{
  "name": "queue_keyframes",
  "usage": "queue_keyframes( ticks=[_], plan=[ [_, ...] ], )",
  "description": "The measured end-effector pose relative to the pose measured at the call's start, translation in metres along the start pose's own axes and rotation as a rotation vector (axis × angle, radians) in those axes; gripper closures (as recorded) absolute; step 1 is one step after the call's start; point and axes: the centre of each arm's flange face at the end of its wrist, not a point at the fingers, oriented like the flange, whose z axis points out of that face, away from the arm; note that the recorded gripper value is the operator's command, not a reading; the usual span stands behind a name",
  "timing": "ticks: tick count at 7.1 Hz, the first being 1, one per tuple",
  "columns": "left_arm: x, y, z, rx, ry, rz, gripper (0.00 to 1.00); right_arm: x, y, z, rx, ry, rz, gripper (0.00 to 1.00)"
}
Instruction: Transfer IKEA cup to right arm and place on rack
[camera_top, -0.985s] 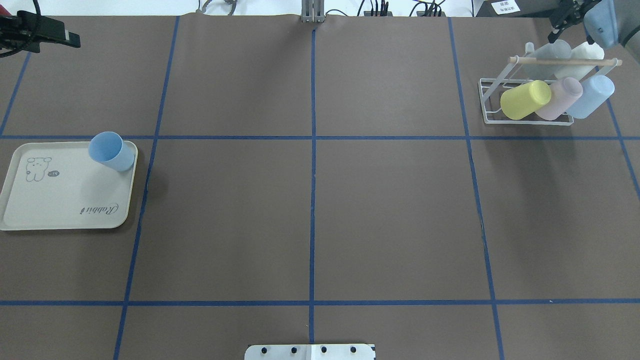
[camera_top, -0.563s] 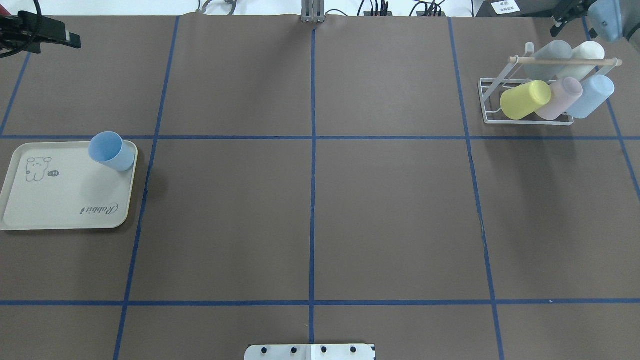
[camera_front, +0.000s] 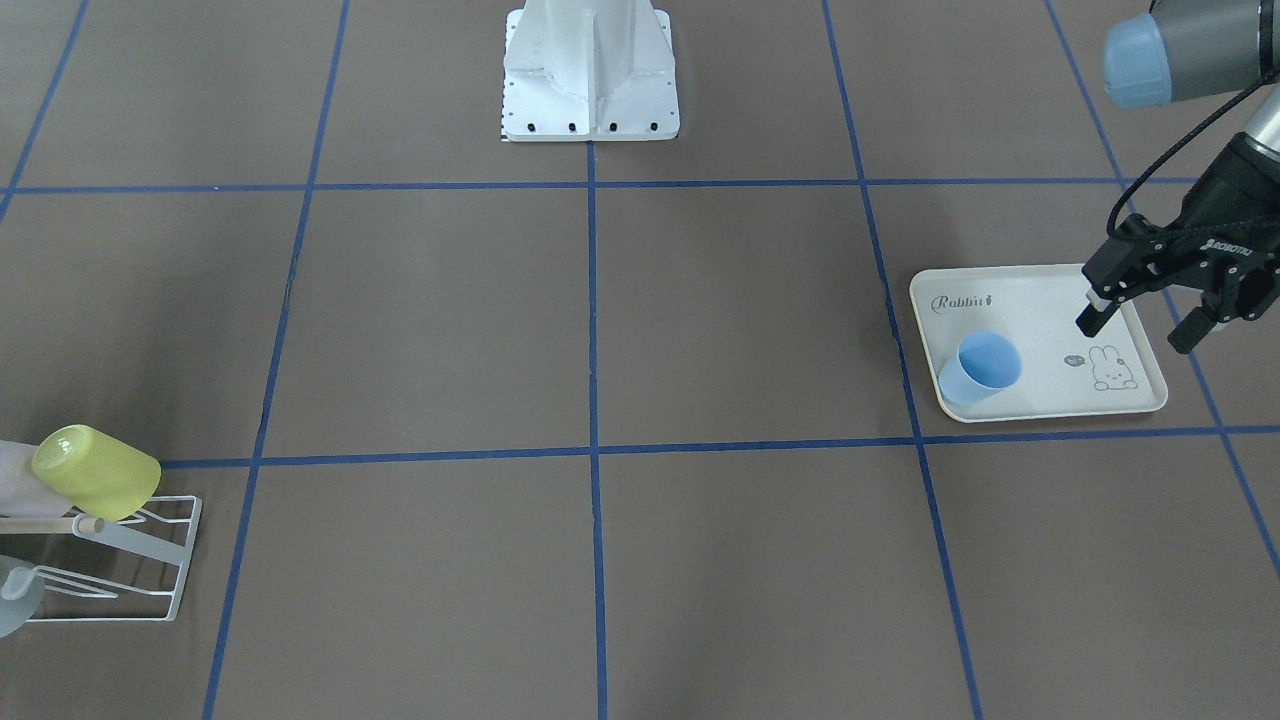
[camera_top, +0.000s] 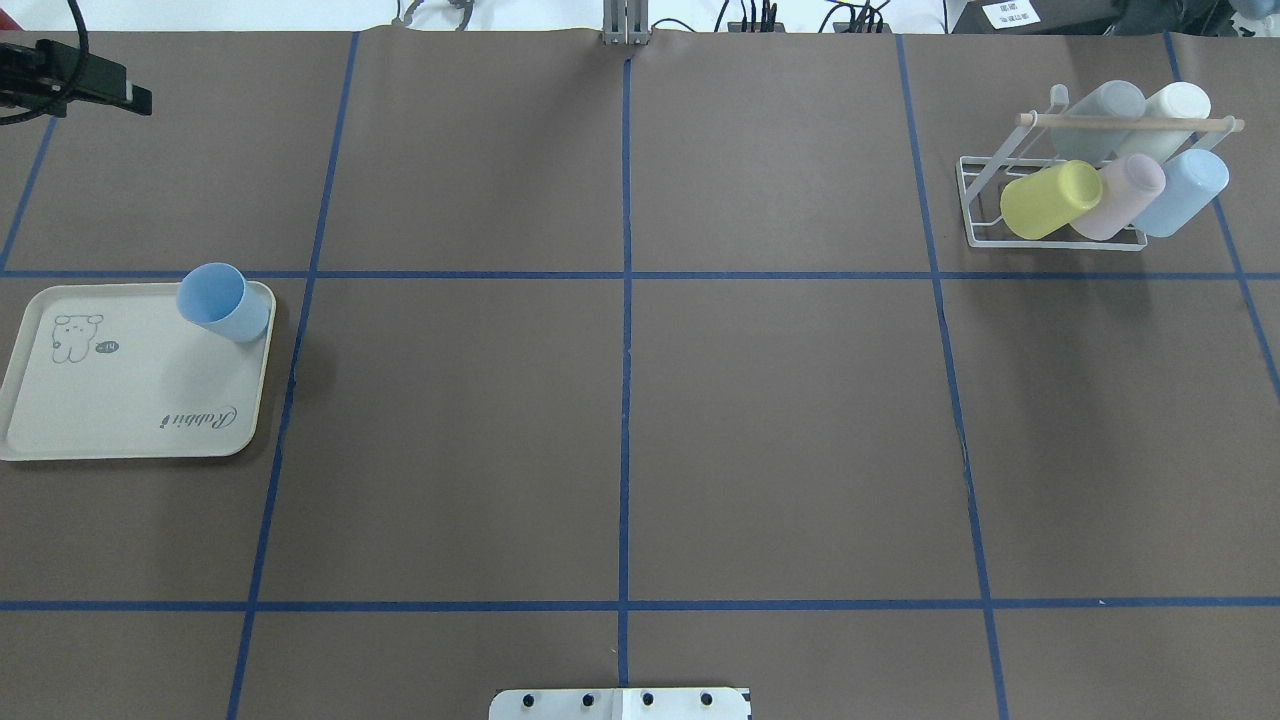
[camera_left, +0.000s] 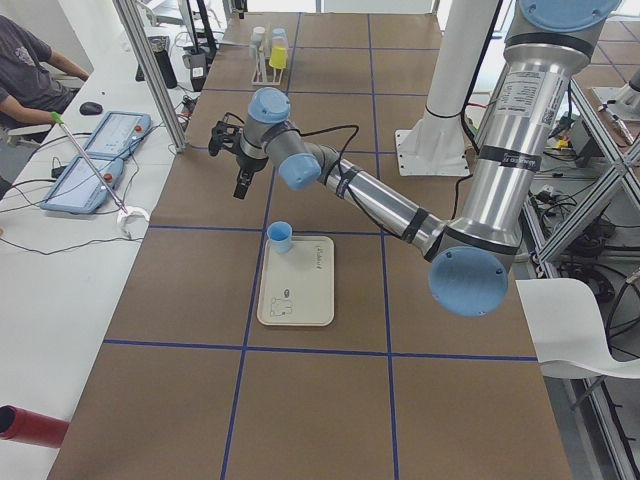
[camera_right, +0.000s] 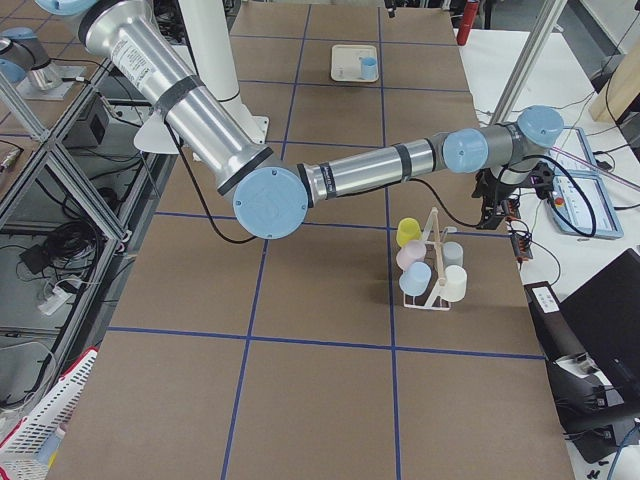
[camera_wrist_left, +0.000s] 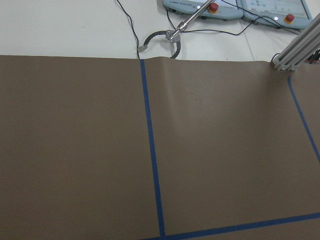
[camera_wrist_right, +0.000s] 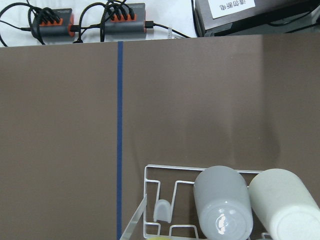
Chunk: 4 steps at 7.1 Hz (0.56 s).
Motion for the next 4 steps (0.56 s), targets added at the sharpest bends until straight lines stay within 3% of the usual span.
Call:
queue_keyframes(
  ticks=[2, 4],
  plan=[
    [-0.021, 0.013, 0.016, -0.081, -0.065, -0.009, 0.0, -0.048, 0.024, -0.044, 0.028, -0.013, 0.019, 0.01],
    [-0.027, 0.043, 0.045, -0.121, -0.111, -0.084, 0.0, -0.095, 0.061, -0.073, 0.074, -0.042, 0.068, 0.01]
  ],
)
